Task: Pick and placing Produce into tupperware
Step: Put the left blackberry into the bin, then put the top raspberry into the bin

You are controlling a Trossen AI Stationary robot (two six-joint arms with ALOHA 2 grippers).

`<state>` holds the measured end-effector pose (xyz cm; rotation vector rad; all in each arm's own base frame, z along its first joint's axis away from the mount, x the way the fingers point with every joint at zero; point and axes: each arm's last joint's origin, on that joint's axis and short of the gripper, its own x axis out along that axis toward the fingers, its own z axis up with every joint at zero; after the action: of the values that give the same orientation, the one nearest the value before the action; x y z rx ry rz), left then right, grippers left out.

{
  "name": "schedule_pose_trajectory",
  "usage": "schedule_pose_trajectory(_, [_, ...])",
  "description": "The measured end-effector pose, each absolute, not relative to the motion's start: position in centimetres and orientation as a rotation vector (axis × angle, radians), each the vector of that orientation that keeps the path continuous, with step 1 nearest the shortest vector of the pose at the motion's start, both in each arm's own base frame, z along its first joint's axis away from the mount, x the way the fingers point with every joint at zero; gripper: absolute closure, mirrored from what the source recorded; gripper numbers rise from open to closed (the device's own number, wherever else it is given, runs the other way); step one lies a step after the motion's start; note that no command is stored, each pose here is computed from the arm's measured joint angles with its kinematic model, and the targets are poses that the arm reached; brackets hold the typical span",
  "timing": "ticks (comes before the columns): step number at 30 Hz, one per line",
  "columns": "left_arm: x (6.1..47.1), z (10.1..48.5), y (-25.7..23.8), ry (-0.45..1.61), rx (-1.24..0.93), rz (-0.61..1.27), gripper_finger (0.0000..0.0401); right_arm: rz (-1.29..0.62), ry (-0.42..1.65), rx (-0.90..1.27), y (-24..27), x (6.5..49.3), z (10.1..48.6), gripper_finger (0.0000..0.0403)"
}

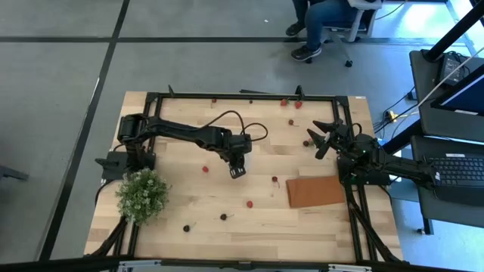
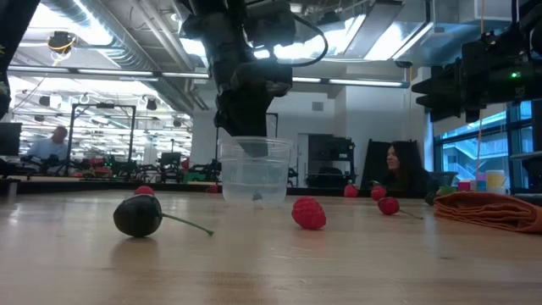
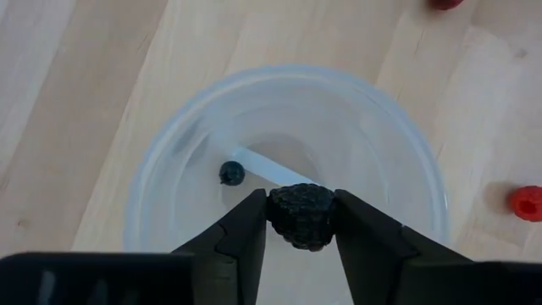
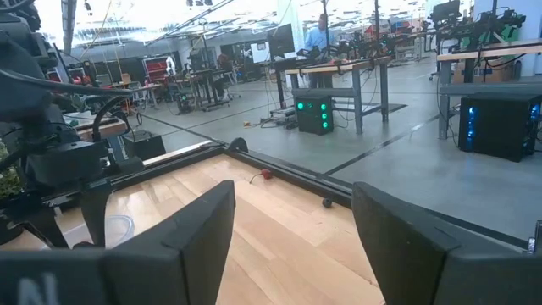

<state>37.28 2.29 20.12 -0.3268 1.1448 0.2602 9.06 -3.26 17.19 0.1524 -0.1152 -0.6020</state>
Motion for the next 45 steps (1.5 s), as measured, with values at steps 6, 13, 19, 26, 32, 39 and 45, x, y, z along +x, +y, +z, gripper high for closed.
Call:
schedule_pose_trajectory(6, [37.3,20.1,2.4,1.145,-0.328,0.263,0.0224,-0.602,-0.115,0.152,-3.3,9.1,17.2,0.0163])
schedule_pose_trajectory(13, [35.8,22.6,2.6,1.128,-0.33,0.266,0.0205,-0.602,-0.114,0.151,-3.3,9.1,17.2,0.0163])
schedule_pose_trajectory(19, [31.7,27.8,2.9,1.093,-0.317,0.314,0.0204,-0.602,-0.113,0.15,-3.3,9.1,17.2,0.0163])
schedule_pose_trajectory(26, [26.3,32.1,2.5,1.099,-0.304,0.361,0.0204,-0.602,-0.113,0.149,-3.3,9.1,17.2,0.0163])
schedule_pose_trajectory(32, [25.0,32.3,1.7,1.181,-0.189,0.284,0.0208,-0.602,-0.113,0.149,-3.3,9.1,17.2,0.0163])
schedule_pose_trajectory(39, [24.4,27.0,1.4,1.315,-0.023,0.16,0.0208,-0.602,-0.113,0.149,-3.3,9.1,17.2,0.0163])
schedule_pose_trajectory(45, [24.4,21.8,1.0,1.272,0.096,0.052,0.0208,-0.602,-0.113,0.149,-3.3,9.1,17.2,0.0163])
